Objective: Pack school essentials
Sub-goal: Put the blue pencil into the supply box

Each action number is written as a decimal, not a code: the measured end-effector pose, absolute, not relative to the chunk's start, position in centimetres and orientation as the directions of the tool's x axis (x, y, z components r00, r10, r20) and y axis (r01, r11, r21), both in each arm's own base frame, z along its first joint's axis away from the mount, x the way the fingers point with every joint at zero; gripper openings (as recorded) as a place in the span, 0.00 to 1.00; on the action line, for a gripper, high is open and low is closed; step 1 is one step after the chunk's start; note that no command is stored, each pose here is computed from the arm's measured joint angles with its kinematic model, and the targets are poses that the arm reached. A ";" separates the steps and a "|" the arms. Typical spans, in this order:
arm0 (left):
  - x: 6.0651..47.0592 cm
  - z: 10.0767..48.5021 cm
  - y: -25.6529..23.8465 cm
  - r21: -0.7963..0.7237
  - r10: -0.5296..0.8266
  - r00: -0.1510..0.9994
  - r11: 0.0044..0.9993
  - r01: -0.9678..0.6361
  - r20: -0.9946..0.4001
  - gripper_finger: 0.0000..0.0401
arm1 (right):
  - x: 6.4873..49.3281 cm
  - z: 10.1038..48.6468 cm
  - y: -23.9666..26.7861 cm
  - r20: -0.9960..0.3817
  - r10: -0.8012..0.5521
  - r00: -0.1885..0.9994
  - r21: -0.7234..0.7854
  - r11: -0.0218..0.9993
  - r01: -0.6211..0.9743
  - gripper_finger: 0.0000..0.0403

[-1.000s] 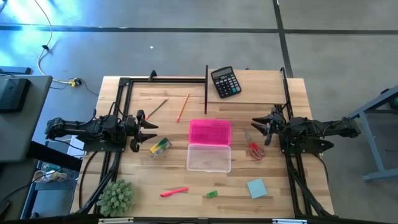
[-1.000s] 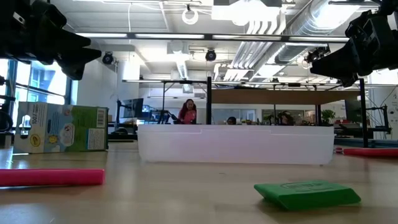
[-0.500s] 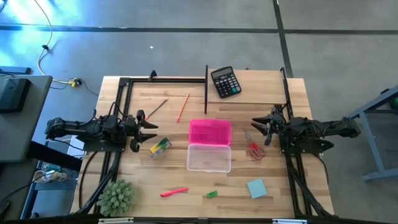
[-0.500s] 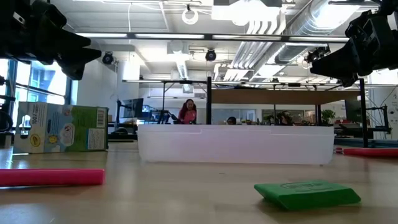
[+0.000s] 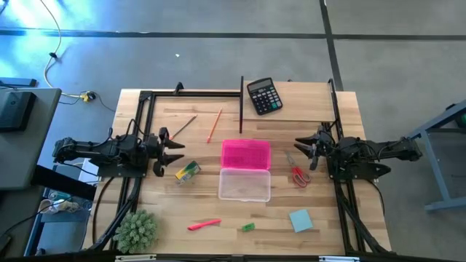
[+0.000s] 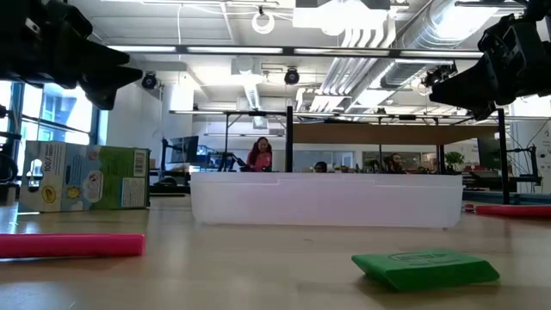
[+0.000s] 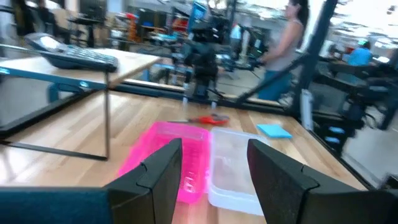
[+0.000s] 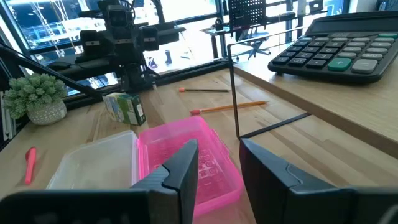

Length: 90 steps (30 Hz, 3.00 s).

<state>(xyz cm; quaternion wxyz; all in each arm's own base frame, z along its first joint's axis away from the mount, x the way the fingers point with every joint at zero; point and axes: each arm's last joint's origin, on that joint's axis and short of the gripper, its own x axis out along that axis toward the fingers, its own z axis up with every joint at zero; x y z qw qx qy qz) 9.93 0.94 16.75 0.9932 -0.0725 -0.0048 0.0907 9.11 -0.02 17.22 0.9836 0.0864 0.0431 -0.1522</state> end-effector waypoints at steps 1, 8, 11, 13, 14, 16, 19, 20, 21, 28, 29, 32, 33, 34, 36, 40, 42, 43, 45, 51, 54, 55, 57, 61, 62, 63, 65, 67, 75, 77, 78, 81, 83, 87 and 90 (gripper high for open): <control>9.9 16.8 1.0 -0.149 0.213 0.977 0.966 -0.211 0.002 0.43 | 9.1 17.2 0.0 -0.111 -0.292 0.950 0.156 0.939 0.306 0.27; 9.5 18.1 1.7 -0.168 0.455 0.890 0.881 -0.443 0.035 0.43 | 9.1 17.2 0.0 -0.111 -0.292 0.950 0.156 0.939 0.306 0.27; 9.2 19.3 2.1 -0.160 0.534 0.845 0.836 -0.526 0.014 0.43 | 9.1 17.2 0.0 -0.111 -0.292 0.950 0.157 0.939 0.307 0.27; 9.0 20.3 2.4 -0.150 0.581 0.814 0.803 -0.577 -0.018 0.43 | 9.1 17.2 0.0 -0.111 -0.292 0.950 0.156 0.939 0.307 0.27; 9.0 20.7 2.6 -0.150 0.607 0.794 0.782 -0.605 -0.040 0.43 | 9.1 17.2 0.0 -0.111 -0.292 0.950 0.157 0.939 0.307 0.27; 9.0 21.5 3.1 -0.148 0.660 0.745 0.731 -0.666 -0.095 0.43 | 9.1 17.2 0.0 -0.111 -0.292 0.950 0.156 0.939 0.307 0.27; 9.3 22.8 3.8 -0.147 0.713 0.679 0.663 -0.734 -0.176 0.43 | 9.1 17.2 0.0 -0.112 -0.292 0.950 0.156 0.939 0.306 0.27; 9.5 23.2 4.1 -0.147 0.728 0.654 0.638 -0.756 -0.205 0.43 | 9.1 17.2 0.0 -0.111 -0.292 0.950 0.156 0.939 0.307 0.27; 9.7 23.5 4.4 -0.144 0.742 0.628 0.613 -0.777 -0.234 0.43 | 9.1 17.2 0.0 -0.111 -0.292 0.950 0.156 0.939 0.307 0.27; 10.6 25.5 6.6 -0.063 0.740 0.421 0.459 -0.886 -0.524 0.43 | 9.1 17.2 0.0 -0.111 -0.291 0.950 0.157 0.939 0.306 0.27; 10.8 25.6 6.9 -0.067 0.718 0.406 0.450 -0.890 -0.565 0.43 | 9.1 17.2 0.0 -0.111 -0.292 0.950 0.157 0.939 0.307 0.27; 11.4 25.6 7.7 -0.086 0.642 0.374 0.433 -0.897 -0.669 0.43 | 9.1 17.2 0.0 -0.111 -0.292 0.950 0.156 0.939 0.307 0.27; 11.7 25.5 8.0 -0.089 0.616 0.359 0.424 -0.901 -0.701 0.43 | 9.1 17.2 0.0 -0.111 -0.292 0.950 0.157 0.939 0.307 0.27; 11.9 25.3 8.3 -0.083 0.595 0.341 0.417 -0.905 -0.728 0.43 | 9.1 17.2 0.0 -0.111 -0.292 0.950 0.157 0.939 0.307 0.27; 12.3 24.7 8.8 -0.063 0.551 0.299 0.406 -0.912 -0.779 0.43 | 9.1 17.2 0.0 -0.111 -0.292 0.950 0.157 0.939 0.307 0.27; 12.7 23.2 9.7 -0.014 0.462 0.205 0.384 -0.923 -0.863 0.43 | 9.1 17.2 0.0 -0.111 -0.292 0.950 0.156 0.939 0.307 0.27; 12.9 22.4 10.0 0.007 0.414 0.157 0.367 -0.930 -0.896 0.43 | 9.1 17.2 0.0 -0.111 -0.292 0.950 0.157 0.939 0.306 0.27; 12.9 22.1 10.1 0.014 0.391 0.136 0.358 -0.934 -0.910 0.43 | 9.1 17.2 0.0 -0.111 -0.292 0.950 0.157 0.939 0.307 0.27; 13.0 21.5 10.3 0.032 0.353 0.098 0.345 -0.938 -0.930 0.43 | 9.1 17.2 0.0 -0.111 -0.292 0.950 0.156 0.939 0.307 0.27; 13.6 20.3 10.8 0.067 0.295 0.040 0.345 -0.936 -0.955 0.43 | 9.1 17.2 0.0 -0.111 -0.292 0.950 0.157 0.939 0.307 0.27; 13.9 19.8 11.0 0.083 0.275 0.012 0.329 -0.941 -0.961 0.43 | 9.1 17.2 0.0 -0.112 -0.292 0.950 0.157 0.939 0.307 0.27; 14.0 19.5 11.1 0.088 0.267 0.001 0.318 -0.944 -0.964 0.43 | 9.1 17.2 0.0 -0.112 -0.292 0.950 0.157 0.939 0.307 0.27; 14.2 19.1 11.2 0.102 0.250 -0.022 0.312 -0.944 -0.968 0.43 | 9.1 17.2 0.0 -0.111 -0.292 0.950 0.157 0.939 0.306 0.27; 14.6 18.1 11.5 0.132 0.217 -0.060 0.337 -0.932 -0.974 0.43 | 9.1 17.2 0.0 -0.111 -0.292 0.950 0.156 0.939 0.307 0.27; 14.7 17.9 11.6 0.137 0.206 -0.069 0.340 -0.930 -0.976 0.43 | 9.1 17.2 0.0 -0.111 -0.292 0.950 0.157 0.939 0.307 0.27; 14.8 17.6 11.7 0.143 0.195 -0.078 0.342 -0.929 -0.978 0.43 | 9.1 17.2 0.0 -0.111 -0.292 0.950 0.157 0.939 0.307 0.27; 15.0 17.2 11.8 0.154 0.175 -0.096 0.356 -0.922 -0.980 0.43 | 9.1 17.2 0.0 -0.111 -0.292 0.950 0.157 0.939 0.307 0.27; 15.2 16.7 11.9 0.160 0.156 -0.109 0.363 -0.918 -0.982 0.43 | 9.1 17.2 0.0 -0.111 -0.292 0.950 0.157 0.939 0.307 0.27; 15.7 15.1 12.3 0.192 0.112 -0.161 0.373 -0.908 -0.980 0.43 | 9.1 17.2 0.0 -0.111 -0.292 0.950 0.157 0.939 0.307 0.27; 15.9 14.8 12.4 0.195 0.109 -0.166 0.374 -0.907 -0.980 0.43 | 9.1 17.2 0.0 -0.111 -0.292 0.950 0.157 0.939 0.307 0.27; 16.0 14.6 12.5 0.194 0.111 -0.164 0.374 -0.907 -0.980 0.43 | 9.1 17.2 0.0 -0.111 -0.292 0.950 0.157 0.939 0.307 0.27; 16.3 14.1 12.7 0.195 0.116 -0.162 0.380 -0.904 -0.980 0.43 | 9.1 17.2 0.0 -0.111 -0.292 0.950 0.157 0.939 0.307 0.27; 16.4 13.8 12.8 0.200 0.110 -0.171 0.381 -0.903 -0.979 0.43 | 9.1 17.2 0.0 -0.111 -0.292 0.950 0.157 0.939 0.307 0.27; 16.4 13.4 13.1 0.213 0.098 -0.190 0.371 -0.904 -0.977 0.43 | 9.1 17.2 0.0 -0.111 -0.292 0.950 0.157 0.939 0.306 0.27; 16.2 13.2 13.5 0.217 0.088 -0.199 0.363 -0.906 -0.976 0.43 | 9.1 17.2 0.0 -0.111 -0.292 0.950 0.157 0.939 0.307 0.27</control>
